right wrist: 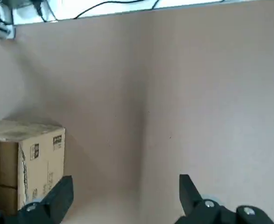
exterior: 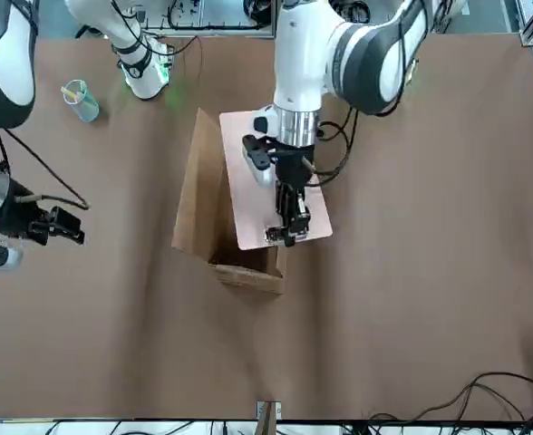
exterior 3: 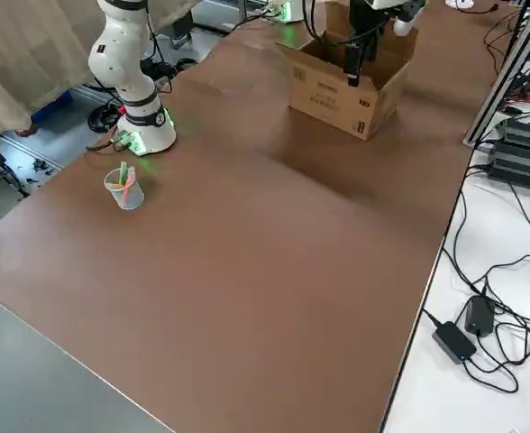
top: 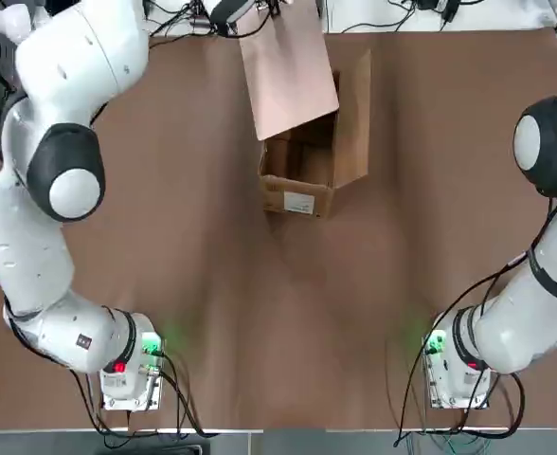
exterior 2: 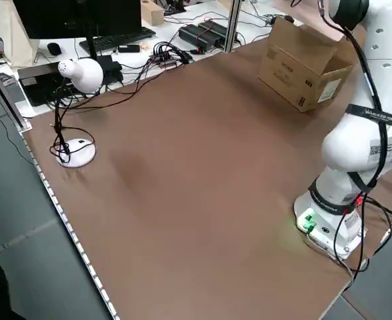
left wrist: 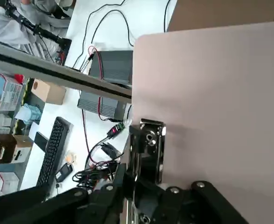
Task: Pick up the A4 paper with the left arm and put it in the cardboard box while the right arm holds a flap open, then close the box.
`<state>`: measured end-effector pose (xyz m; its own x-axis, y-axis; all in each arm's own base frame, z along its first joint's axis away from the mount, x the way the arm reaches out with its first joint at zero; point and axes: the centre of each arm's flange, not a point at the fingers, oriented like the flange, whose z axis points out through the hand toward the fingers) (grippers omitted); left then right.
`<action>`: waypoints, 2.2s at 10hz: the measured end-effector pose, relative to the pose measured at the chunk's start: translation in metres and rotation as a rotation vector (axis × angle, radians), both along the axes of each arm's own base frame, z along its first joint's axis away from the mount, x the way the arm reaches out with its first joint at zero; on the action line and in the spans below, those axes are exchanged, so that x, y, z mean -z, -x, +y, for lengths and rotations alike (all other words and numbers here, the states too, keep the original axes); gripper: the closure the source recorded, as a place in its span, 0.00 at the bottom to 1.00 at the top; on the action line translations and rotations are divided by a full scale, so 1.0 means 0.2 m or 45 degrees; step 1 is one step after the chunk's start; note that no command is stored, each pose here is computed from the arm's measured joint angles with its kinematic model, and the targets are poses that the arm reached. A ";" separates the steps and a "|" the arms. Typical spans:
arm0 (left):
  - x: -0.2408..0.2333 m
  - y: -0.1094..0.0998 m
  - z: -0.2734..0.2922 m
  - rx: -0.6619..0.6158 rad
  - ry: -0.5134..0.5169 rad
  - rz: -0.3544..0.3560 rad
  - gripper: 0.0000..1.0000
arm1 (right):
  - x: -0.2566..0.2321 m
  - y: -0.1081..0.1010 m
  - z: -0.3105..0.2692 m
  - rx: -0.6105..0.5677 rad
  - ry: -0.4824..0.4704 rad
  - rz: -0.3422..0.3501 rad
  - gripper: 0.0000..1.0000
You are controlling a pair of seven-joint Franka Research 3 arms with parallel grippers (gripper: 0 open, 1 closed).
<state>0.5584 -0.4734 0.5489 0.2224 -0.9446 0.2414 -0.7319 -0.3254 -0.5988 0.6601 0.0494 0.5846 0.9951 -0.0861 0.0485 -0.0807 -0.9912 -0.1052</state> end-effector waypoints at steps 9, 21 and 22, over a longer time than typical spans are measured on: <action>0.17 0.05 -0.26 0.006 -0.014 -0.054 0.97 | -0.01 0.00 -0.04 0.241 -0.007 0.023 0.00; 0.20 0.08 -0.42 0.124 -0.087 -0.150 0.97 | -0.01 0.00 -0.05 0.272 -0.007 0.025 0.00; 0.21 0.08 -0.43 0.126 -0.089 -0.152 0.97 | -0.01 0.00 -0.05 0.277 -0.007 0.026 0.00</action>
<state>0.5428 -0.5600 0.5060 0.1013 -0.9759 0.1935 -0.6805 -0.2098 -0.7021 0.6597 0.0388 0.5859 0.9538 -0.2991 0.0277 -0.2947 -0.9496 -0.1068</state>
